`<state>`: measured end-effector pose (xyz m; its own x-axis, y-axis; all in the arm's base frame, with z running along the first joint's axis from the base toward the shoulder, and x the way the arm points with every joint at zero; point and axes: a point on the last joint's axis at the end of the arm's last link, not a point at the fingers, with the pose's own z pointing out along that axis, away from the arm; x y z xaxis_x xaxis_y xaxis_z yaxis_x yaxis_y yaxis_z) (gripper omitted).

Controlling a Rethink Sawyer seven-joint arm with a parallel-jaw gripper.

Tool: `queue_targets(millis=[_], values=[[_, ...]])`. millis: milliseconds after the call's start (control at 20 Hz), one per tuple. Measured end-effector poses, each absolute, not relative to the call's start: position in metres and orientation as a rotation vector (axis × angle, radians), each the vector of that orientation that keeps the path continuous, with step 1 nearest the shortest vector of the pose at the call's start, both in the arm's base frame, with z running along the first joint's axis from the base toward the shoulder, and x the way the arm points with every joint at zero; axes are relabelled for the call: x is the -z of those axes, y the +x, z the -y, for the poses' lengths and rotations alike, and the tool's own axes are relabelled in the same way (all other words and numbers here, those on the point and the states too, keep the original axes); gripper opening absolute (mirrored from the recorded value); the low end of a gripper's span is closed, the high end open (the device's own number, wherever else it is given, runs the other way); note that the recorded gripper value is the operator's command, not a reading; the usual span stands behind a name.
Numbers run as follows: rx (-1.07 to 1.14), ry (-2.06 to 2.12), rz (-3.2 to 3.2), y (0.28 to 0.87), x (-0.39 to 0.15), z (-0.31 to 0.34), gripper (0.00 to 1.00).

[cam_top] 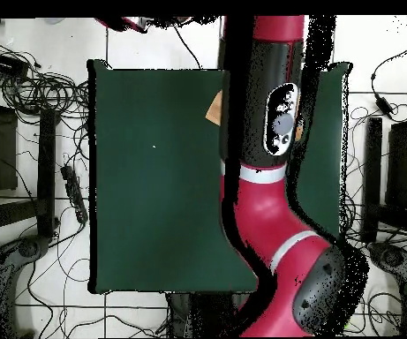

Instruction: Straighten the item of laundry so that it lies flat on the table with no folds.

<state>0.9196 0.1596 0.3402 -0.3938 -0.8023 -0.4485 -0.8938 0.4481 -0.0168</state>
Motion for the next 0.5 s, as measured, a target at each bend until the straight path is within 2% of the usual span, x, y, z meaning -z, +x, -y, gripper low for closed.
queue_targets(millis=[150,500], values=[[-0.377,-1.232,-2.467,0.904,-0.334,-0.143,1.00],[-0.419,-1.085,-2.604,0.872,-0.330,-0.154,1.00]])
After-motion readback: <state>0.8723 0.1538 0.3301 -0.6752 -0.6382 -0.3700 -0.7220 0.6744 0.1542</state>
